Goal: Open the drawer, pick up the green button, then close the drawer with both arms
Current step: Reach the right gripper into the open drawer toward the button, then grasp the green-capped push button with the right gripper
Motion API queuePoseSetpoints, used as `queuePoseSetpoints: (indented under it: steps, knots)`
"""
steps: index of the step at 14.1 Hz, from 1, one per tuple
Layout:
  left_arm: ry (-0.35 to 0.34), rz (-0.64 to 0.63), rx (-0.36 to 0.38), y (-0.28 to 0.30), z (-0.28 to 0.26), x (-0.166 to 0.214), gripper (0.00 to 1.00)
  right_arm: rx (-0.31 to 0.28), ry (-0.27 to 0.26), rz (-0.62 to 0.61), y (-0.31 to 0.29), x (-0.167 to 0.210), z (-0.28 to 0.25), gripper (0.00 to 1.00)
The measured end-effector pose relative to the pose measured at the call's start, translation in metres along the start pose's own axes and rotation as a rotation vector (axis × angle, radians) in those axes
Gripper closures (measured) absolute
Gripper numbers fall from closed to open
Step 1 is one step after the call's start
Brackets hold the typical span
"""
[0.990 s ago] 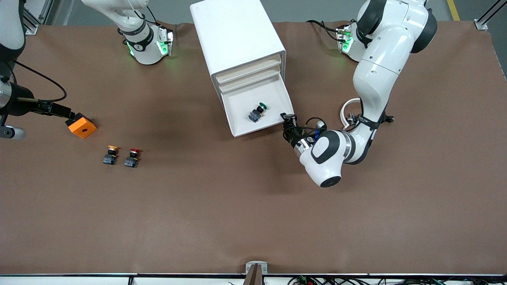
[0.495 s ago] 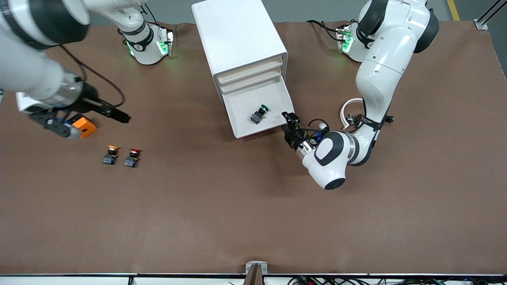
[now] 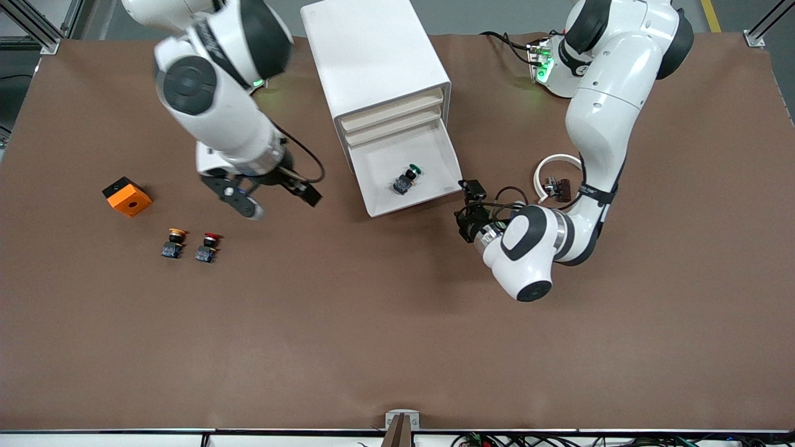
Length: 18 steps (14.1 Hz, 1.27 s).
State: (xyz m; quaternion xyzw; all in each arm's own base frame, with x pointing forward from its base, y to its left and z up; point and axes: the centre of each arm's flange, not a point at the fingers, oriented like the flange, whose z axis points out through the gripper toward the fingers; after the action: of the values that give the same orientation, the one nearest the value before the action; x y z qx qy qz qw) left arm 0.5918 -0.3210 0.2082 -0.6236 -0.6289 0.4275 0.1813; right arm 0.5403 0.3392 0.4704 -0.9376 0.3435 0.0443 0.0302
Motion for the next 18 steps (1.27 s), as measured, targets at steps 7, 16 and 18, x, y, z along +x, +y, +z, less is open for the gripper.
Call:
queuePoseSetpoints:
  steps: [7,16,18]
  knots:
    - [0.237,0.674,-0.237,-0.055,-0.070,-0.036,0.00,0.001,0.040,0.040,-0.058,-0.081,0.117,0.00]
    - [0.585,1.055,-0.405,-0.062,-0.047,-0.103,0.00,-0.057,0.060,-0.063,-0.069,-0.169,0.185,0.00]
    - [0.591,1.081,-0.406,-0.061,-0.051,-0.100,0.00,-0.074,0.090,-0.095,-0.068,-0.175,0.196,0.00]
